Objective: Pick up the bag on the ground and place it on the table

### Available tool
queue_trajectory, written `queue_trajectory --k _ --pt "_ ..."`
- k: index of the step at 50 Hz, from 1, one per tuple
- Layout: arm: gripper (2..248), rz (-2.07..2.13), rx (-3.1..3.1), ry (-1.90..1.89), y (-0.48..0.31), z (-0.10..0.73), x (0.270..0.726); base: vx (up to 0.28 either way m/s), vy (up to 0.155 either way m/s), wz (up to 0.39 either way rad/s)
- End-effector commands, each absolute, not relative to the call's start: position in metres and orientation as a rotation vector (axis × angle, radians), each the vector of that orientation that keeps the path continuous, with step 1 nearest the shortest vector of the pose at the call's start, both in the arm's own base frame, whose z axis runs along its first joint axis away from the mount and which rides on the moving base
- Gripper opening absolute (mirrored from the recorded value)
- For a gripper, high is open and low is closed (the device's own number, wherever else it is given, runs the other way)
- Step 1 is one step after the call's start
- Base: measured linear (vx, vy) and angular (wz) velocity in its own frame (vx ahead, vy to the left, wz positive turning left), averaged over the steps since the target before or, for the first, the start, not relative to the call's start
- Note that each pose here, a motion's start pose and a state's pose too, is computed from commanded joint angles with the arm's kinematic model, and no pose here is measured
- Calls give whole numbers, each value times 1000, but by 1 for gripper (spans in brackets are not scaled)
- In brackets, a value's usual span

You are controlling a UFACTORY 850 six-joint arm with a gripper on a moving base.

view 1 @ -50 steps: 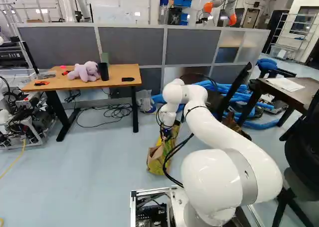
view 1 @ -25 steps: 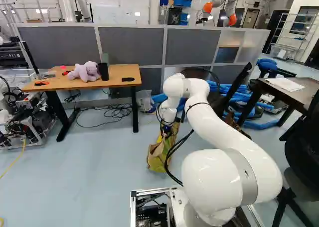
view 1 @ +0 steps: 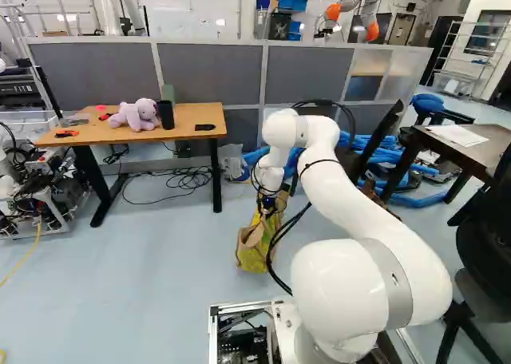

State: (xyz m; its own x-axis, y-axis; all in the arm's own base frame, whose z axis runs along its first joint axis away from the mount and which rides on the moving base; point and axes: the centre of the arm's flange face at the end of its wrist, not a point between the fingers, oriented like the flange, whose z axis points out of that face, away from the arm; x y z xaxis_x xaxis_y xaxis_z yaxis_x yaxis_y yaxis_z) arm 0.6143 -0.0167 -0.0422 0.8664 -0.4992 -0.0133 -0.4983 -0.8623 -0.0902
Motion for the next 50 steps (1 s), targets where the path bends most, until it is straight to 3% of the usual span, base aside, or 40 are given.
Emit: queue_trajectory --k 50 --pt "21 -87 -2981 669 -17 34 618 0 0 0"
